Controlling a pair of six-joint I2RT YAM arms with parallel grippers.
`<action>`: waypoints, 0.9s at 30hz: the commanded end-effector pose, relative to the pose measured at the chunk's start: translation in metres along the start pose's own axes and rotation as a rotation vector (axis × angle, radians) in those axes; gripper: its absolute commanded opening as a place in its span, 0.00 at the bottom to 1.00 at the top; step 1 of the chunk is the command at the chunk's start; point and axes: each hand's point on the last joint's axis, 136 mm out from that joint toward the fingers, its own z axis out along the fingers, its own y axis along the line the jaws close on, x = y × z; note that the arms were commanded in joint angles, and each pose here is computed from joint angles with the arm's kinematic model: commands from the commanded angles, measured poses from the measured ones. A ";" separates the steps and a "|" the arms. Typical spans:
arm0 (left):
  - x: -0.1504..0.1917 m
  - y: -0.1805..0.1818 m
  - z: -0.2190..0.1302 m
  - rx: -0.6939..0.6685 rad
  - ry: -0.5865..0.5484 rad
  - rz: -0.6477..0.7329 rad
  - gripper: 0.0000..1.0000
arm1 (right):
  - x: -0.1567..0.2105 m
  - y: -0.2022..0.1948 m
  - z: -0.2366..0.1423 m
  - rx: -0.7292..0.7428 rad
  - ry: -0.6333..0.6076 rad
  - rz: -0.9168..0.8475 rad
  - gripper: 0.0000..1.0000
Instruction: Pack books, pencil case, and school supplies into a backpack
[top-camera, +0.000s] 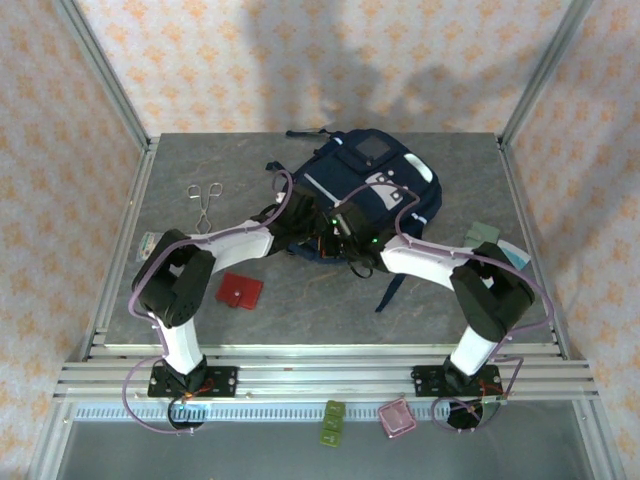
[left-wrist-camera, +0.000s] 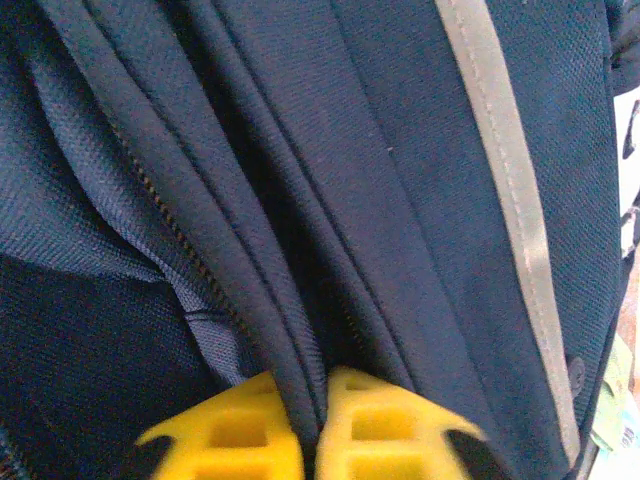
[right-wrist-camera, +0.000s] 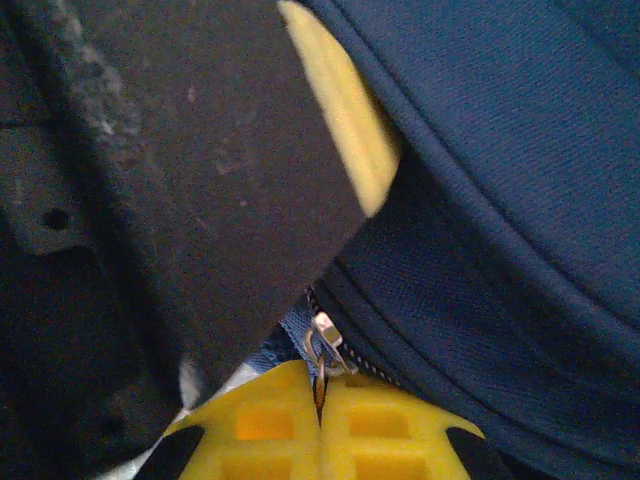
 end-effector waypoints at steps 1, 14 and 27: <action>-0.019 -0.001 0.003 -0.003 -0.058 -0.006 0.00 | -0.006 -0.004 -0.011 0.006 -0.024 0.023 0.00; -0.050 0.009 -0.023 0.020 -0.116 -0.019 0.00 | 0.004 -0.137 -0.051 0.341 -0.043 0.183 0.00; -0.051 0.017 -0.031 0.019 -0.123 -0.014 0.00 | -0.069 -0.238 -0.089 0.669 -0.297 0.400 0.00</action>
